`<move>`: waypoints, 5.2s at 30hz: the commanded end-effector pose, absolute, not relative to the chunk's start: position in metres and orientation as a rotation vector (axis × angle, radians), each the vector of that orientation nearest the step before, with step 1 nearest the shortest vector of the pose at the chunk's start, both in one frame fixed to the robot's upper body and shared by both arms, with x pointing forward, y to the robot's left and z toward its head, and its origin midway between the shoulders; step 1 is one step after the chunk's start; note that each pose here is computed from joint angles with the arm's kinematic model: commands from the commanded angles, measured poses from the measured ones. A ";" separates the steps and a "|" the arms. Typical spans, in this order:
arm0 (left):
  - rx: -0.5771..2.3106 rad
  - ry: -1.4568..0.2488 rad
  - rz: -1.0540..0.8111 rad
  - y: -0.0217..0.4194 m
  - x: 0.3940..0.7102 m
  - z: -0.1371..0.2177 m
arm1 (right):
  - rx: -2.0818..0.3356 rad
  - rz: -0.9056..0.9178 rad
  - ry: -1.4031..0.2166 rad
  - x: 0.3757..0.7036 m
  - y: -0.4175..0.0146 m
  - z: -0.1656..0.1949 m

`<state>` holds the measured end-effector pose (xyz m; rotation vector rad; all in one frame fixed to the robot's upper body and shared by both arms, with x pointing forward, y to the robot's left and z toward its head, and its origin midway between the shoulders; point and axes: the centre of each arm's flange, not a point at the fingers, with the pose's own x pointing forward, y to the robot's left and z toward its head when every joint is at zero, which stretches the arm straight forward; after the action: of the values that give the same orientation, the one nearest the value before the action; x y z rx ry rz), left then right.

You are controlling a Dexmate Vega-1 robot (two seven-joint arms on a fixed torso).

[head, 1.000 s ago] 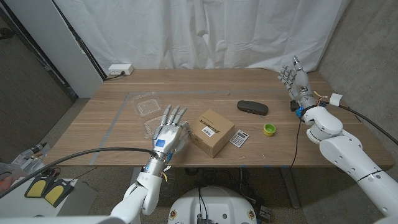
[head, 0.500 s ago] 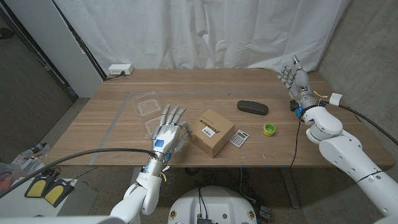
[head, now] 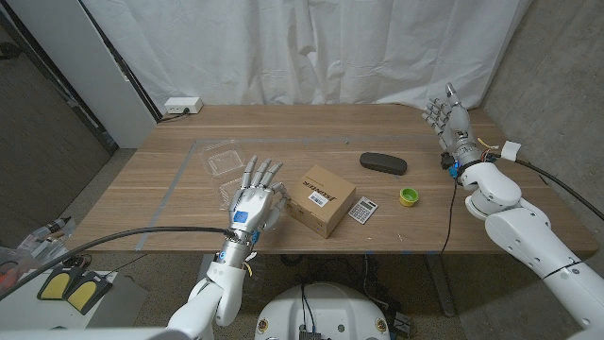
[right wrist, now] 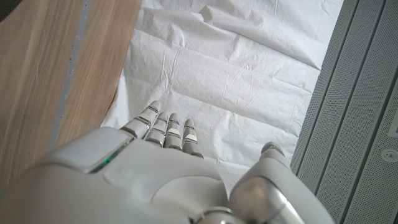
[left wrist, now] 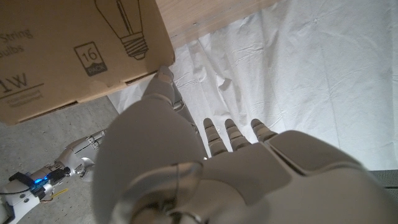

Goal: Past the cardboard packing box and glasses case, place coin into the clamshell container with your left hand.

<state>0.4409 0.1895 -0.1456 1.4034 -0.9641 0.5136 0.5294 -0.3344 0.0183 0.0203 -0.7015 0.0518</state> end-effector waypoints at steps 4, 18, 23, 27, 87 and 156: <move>1.403 -0.971 0.591 0.192 0.438 -0.142 | 0.026 0.046 -0.725 0.523 -0.339 0.018; 1.372 -0.929 0.660 0.215 0.430 -0.110 | 0.036 0.059 -0.740 0.531 -0.334 0.022; 1.366 -0.905 0.673 0.224 0.430 -0.095 | 0.044 0.055 -0.743 0.533 -0.332 0.024; 1.367 -0.884 0.682 0.229 0.431 -0.086 | 0.044 0.050 -0.745 0.532 -0.331 0.025; 1.442 -0.546 1.009 0.292 0.438 -0.070 | 0.075 0.041 -0.722 0.534 -0.351 0.007; 1.547 -0.175 0.570 0.259 0.516 -0.057 | 0.104 0.010 -0.713 0.526 -0.362 -0.007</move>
<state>0.5096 0.2638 -0.0484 1.5466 -0.1961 0.6098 0.5255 -0.3614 -0.0052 0.1061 -0.7233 0.0108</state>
